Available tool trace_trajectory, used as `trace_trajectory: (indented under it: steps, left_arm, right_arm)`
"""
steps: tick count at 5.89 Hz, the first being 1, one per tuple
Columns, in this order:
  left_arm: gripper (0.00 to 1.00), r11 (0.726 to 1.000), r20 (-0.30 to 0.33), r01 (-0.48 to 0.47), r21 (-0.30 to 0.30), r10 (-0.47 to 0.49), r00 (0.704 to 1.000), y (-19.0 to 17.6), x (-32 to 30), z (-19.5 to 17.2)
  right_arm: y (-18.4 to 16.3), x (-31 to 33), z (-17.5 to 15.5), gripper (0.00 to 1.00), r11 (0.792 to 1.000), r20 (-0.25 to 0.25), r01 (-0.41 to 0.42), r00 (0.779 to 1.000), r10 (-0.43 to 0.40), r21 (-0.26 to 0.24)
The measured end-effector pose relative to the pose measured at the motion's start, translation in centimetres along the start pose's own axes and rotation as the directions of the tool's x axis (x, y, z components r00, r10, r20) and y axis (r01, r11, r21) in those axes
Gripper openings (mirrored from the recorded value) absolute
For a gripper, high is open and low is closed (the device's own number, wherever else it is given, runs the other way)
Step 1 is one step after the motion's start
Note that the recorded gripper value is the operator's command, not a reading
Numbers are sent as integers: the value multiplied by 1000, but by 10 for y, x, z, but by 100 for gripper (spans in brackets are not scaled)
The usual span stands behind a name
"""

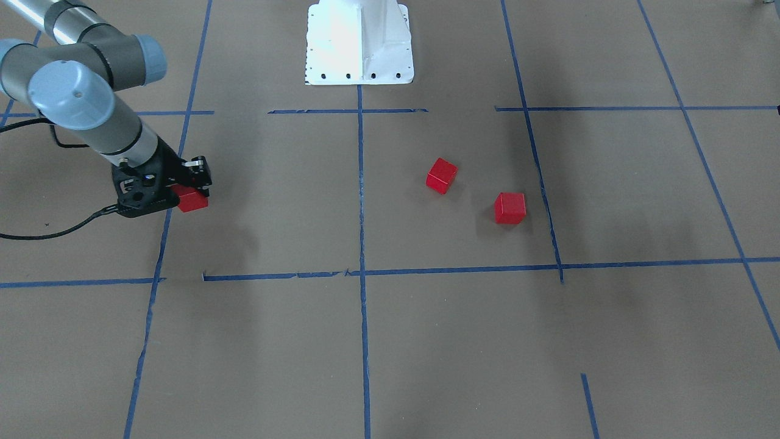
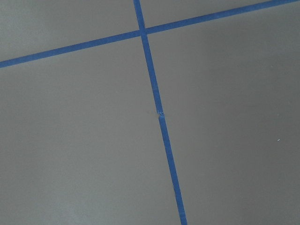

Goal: Form red blocks into L shape at center
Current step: 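Lift the red cube and carry it to the table center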

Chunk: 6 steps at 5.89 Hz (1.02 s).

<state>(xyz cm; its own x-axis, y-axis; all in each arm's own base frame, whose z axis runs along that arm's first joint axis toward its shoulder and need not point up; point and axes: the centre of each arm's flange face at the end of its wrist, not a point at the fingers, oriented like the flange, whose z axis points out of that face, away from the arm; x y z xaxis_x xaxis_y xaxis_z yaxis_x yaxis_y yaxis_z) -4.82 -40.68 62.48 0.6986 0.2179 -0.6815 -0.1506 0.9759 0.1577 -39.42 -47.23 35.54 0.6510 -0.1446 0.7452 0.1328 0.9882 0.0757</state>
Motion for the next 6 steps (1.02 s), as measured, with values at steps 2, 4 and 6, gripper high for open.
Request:
trace_trajectory:
  steps: [2,4,6]
  left_arm:
    - [100,1000,0,-3,3,3,1000,-2,1,-1]
    - [100,1000,0,-5,5,5,1000,-3,2,-2]
    - [100,1000,0,-5,5,5,1000,-3,2,-2]
  right_arm:
    - [-10,-134,-1,1,990,-41,-140,989,140,17]
    - [-11,-242,31,1,975,-77,-216,973,219,49]
    - [-7,-293,68,1,972,-62,-225,971,229,67]
